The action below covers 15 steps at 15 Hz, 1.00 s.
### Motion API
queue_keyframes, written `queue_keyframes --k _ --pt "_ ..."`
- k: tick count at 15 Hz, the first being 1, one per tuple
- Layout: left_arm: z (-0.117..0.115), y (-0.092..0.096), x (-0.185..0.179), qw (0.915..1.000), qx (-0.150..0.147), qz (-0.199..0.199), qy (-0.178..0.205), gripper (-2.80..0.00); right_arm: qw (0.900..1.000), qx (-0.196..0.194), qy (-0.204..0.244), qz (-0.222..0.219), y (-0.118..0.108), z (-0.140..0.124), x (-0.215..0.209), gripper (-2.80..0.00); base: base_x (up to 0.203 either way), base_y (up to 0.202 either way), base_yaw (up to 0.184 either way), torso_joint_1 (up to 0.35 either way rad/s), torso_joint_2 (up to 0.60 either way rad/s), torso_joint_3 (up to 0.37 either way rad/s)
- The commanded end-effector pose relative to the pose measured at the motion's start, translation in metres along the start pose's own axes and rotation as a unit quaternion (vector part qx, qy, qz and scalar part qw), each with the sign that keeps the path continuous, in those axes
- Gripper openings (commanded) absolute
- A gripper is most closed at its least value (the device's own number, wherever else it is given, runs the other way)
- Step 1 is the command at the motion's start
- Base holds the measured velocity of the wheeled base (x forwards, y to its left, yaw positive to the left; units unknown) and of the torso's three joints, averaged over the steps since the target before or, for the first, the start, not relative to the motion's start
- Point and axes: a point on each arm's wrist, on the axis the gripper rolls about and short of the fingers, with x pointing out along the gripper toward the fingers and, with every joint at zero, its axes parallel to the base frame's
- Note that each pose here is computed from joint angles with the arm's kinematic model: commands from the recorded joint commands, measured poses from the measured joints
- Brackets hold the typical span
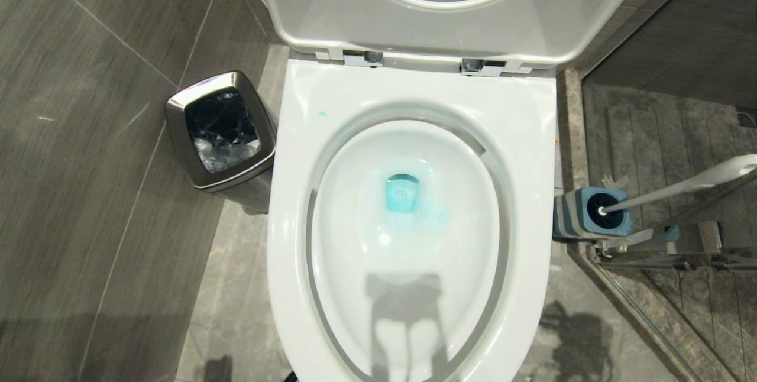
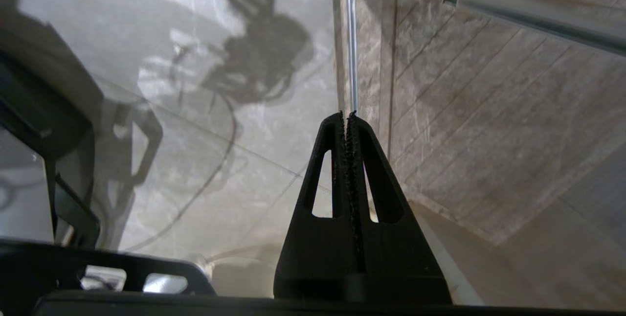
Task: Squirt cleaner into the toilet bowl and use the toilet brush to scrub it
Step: Scrub the toilet bowl
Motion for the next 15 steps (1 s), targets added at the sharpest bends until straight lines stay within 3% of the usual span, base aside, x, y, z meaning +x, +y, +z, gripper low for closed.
queue_keyframes --k 1,5,7,11,15 --pt "0.000 0.000 0.000 1.0000 0.000 0.000 0.000 -2.80 1.000 0.010 0.012 0.004 -0.013 0.005 0.017 -2.80 0.000 0.000 0.000 0.000 0.00 0.000" --pt "0.000 0.000 0.000 1.0000 0.000 0.000 0.000 -2.80 1.000 0.000 0.002 -0.013 -0.053 0.028 0.080 -2.80 0.000 0.000 0.000 0.000 0.00 0.000" --pt "0.000 0.000 0.000 1.0000 0.000 0.000 0.000 -2.80 1.000 0.002 -0.017 -0.021 -0.061 0.041 0.111 -2.80 0.000 0.000 0.000 0.000 0.00 0.000" --pt "0.000 0.000 0.000 1.0000 0.000 0.000 0.000 -2.80 0.997 0.065 -0.035 0.002 -0.033 0.072 0.146 -2.80 0.000 0.000 0.000 0.000 0.00 0.000" --pt "0.000 0.000 0.000 1.0000 0.000 0.000 0.000 -2.80 0.997 0.075 -0.024 -0.011 -0.026 0.077 0.153 -2.80 0.000 0.000 0.000 0.000 0.00 0.000"
